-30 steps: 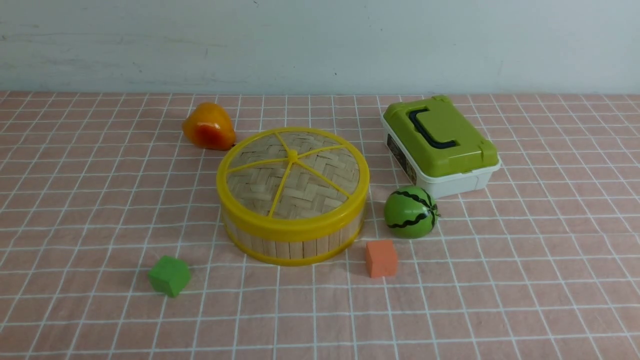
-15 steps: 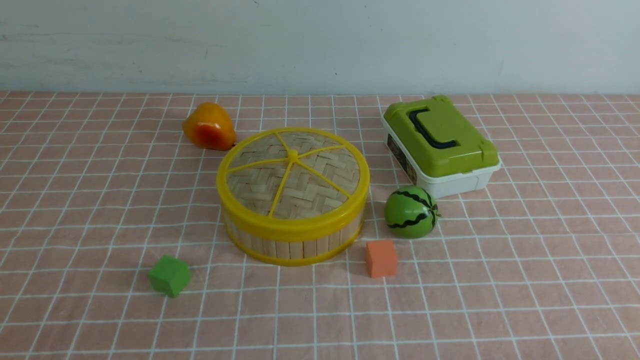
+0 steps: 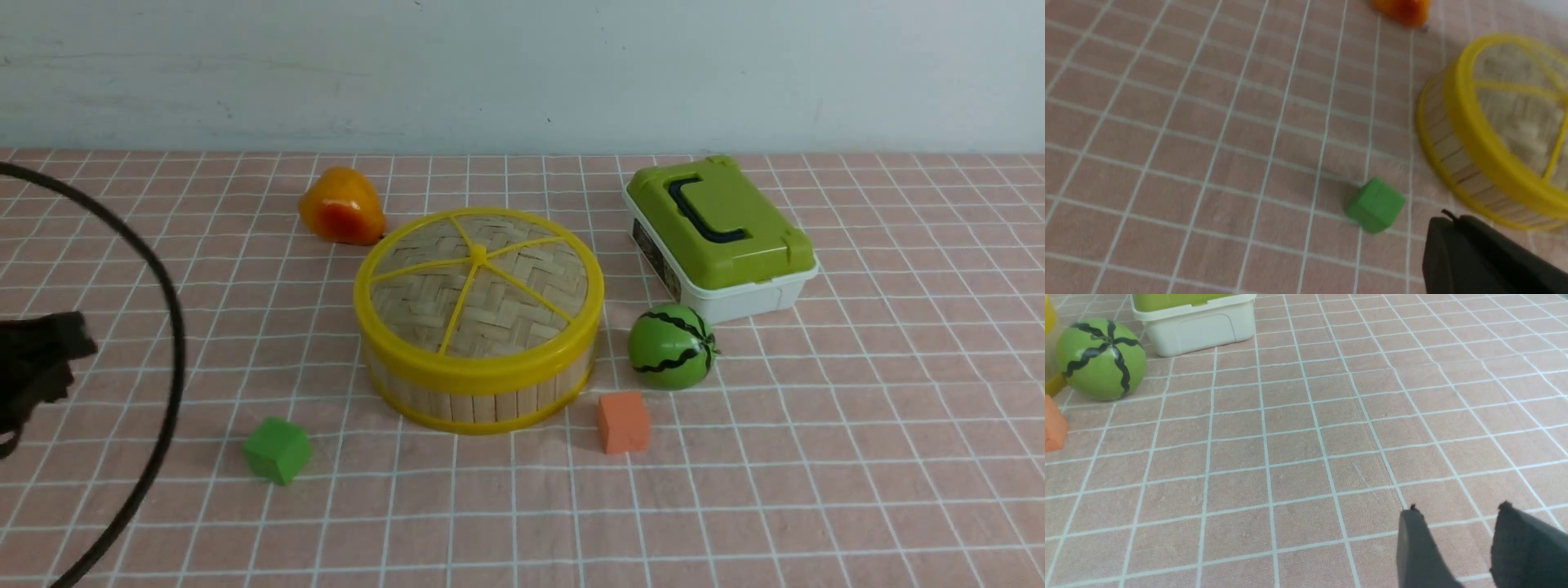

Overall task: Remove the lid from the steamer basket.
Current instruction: Use the left arm to lift the lid of the steamer

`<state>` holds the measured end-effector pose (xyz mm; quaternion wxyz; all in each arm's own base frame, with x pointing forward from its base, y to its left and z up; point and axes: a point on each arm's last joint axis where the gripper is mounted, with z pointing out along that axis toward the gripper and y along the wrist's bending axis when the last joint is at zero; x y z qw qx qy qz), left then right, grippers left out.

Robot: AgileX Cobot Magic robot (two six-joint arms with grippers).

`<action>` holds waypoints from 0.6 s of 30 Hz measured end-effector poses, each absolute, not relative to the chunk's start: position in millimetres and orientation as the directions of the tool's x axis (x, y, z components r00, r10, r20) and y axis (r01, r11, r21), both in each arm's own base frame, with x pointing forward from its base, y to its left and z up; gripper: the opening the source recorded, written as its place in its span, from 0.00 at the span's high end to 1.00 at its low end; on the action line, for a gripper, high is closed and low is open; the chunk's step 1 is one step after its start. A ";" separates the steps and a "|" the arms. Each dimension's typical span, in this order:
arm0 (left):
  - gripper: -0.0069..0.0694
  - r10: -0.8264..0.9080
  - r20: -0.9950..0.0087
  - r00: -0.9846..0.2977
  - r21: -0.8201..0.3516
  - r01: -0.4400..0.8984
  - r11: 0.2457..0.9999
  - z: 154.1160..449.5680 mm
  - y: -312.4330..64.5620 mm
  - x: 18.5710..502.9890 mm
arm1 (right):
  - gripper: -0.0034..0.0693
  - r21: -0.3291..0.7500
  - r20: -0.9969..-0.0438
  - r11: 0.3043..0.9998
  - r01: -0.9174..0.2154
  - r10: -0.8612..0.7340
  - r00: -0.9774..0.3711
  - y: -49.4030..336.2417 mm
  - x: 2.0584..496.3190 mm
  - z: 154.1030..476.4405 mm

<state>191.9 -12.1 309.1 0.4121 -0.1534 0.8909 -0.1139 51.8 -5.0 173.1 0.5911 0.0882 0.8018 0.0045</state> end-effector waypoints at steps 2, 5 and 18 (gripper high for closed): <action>0.93 -0.328 -0.653 -0.683 -0.328 -0.136 0.935 308.4 -18.3 210.3 | 0.62 0.111 -0.947 0.984 0.136 0.147 -0.286 -5.0 51.8 173.1; 0.93 -0.278 -0.601 -0.750 -0.368 -0.049 0.928 310.4 -29.5 231.5 | 0.62 0.111 -0.947 0.984 0.136 0.147 -0.286 -5.0 51.8 173.1; 0.93 -0.087 -0.472 -0.877 -0.502 0.186 0.844 333.4 -84.3 338.1 | 0.62 0.111 -0.947 0.984 0.136 0.147 -0.286 -5.0 51.8 173.1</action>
